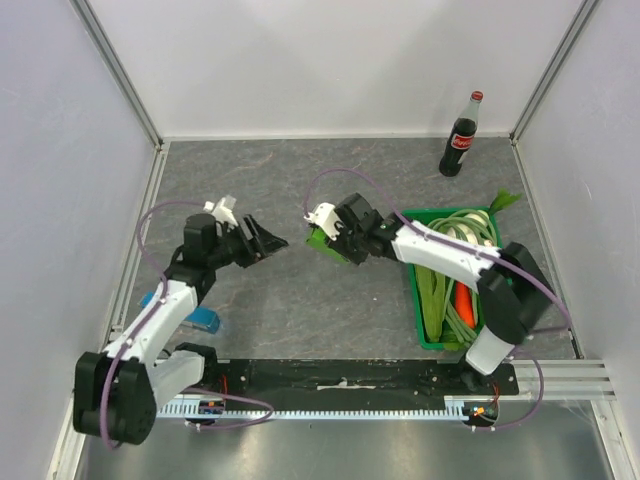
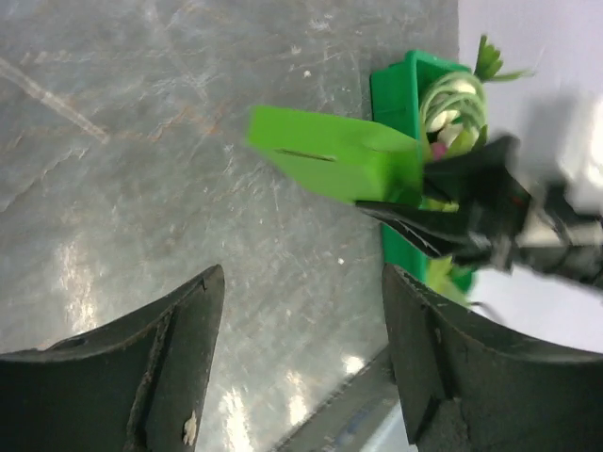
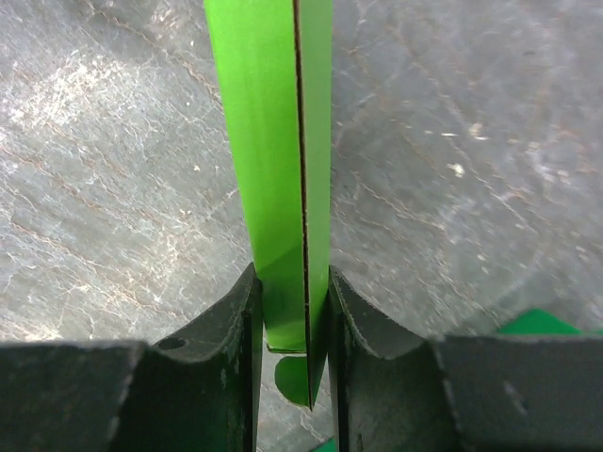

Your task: Fold the paper box

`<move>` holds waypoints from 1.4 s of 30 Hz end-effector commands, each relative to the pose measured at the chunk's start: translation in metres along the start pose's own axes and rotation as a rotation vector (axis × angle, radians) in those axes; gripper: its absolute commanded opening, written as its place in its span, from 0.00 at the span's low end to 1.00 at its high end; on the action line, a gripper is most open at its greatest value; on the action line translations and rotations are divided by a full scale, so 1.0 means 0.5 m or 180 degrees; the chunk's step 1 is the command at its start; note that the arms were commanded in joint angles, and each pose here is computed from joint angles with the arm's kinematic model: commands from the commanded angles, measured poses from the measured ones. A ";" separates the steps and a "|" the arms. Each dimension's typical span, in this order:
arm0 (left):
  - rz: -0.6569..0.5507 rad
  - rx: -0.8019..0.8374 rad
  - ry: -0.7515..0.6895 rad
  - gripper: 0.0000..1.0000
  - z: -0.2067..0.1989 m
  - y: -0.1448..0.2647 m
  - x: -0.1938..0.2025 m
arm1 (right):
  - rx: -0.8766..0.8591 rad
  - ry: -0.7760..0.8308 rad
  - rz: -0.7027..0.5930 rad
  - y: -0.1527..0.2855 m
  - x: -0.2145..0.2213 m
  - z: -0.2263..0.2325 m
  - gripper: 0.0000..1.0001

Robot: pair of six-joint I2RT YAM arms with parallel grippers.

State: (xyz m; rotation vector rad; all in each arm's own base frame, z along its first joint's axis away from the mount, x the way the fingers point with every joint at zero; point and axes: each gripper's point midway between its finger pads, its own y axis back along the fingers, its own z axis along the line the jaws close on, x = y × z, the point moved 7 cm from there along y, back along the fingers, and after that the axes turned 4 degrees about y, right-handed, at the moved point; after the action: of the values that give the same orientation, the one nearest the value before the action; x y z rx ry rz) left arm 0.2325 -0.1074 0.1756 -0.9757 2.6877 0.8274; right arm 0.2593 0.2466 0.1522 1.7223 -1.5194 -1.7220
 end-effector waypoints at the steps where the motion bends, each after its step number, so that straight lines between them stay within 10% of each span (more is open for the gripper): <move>1: -0.0636 0.0144 -0.1582 0.75 -0.068 -0.026 0.019 | -0.0976 -0.0103 0.0334 -0.038 0.009 0.014 0.23; 11: -0.0543 0.0331 -0.2533 0.47 -0.080 -0.106 -0.019 | -0.1097 0.0154 0.0546 -0.070 -0.018 -0.093 0.23; 42: -0.0122 0.1100 -0.2704 0.42 -0.066 -0.229 -0.046 | -0.1223 0.0135 0.0518 -0.073 -0.023 -0.104 0.22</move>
State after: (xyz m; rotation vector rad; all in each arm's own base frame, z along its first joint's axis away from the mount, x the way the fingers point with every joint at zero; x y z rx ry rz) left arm 0.3150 -0.1762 0.1491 -0.4516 2.0160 0.6213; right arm 0.3185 0.2428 0.1382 1.3726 -1.1987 -1.7437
